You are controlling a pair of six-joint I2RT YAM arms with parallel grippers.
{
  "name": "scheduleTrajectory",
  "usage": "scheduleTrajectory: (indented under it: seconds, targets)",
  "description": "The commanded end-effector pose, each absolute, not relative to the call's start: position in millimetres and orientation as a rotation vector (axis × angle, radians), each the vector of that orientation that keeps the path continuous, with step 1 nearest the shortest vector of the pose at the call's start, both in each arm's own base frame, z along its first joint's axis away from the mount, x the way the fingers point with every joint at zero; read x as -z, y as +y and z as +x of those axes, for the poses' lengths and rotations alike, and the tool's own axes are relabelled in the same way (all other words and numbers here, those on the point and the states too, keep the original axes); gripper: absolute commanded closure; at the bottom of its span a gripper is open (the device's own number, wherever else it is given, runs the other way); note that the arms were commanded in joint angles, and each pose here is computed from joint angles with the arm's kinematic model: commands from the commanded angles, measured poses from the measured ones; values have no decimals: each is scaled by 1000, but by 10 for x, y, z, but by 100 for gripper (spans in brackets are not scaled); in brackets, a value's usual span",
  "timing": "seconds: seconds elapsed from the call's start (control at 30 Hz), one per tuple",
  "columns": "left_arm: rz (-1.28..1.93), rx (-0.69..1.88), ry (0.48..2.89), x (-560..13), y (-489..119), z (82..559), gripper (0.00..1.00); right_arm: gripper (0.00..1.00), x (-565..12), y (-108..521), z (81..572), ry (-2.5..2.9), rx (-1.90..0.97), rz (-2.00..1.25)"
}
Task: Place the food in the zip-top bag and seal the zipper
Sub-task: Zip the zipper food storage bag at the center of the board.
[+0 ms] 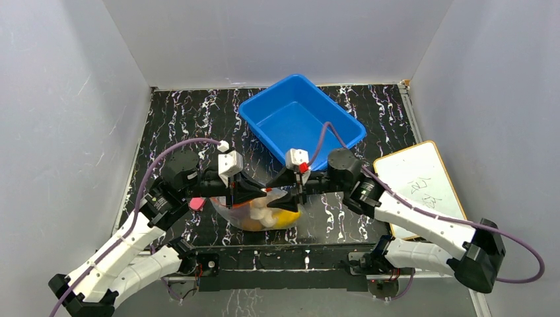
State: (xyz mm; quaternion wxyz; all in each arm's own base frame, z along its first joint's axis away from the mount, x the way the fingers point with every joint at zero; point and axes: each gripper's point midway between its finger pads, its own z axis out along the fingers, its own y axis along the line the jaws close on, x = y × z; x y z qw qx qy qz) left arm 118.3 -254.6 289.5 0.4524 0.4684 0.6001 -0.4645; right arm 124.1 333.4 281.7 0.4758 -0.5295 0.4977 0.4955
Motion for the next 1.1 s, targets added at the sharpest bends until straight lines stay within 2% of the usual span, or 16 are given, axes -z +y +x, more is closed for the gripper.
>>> scheduleTrajectory:
  seconds: [0.0,0.07,0.13,0.17,0.4,0.7,0.8,0.9,1.07]
  targets:
    - [1166,1203,1364,-3165,-2608,1120,100,50,-3167,3554,1352,1104,-1142,-1241]
    - [1166,1199,1370,-3149,-2599,1119,100,59,-3209,3587,1419,1104,-1121,-1209]
    - [1170,1178,1399,-3076,-2565,1118,100,97,-3258,3584,1513,1126,-1089,-1156]
    - [1169,1156,1414,-3034,-2539,1129,100,100,-3297,3567,1542,1128,-1075,-1132]
    - [1148,1016,1472,-2897,-2381,1212,100,100,-3425,3386,1482,1075,-1059,-1061]
    - [1164,1009,1530,-2789,-2394,1251,100,100,-3479,3307,1414,1062,-1076,-1043]
    - [1142,1007,1538,-2803,-2395,1273,92,100,-3498,3304,1403,1058,-1081,-1041]
    - [1133,1023,1536,-2841,-2412,1270,73,100,-3449,3324,1384,1068,-1095,-1059]
    - [1117,1052,1520,-2915,-2440,1258,66,100,-3415,3306,1364,1077,-1109,-1049]
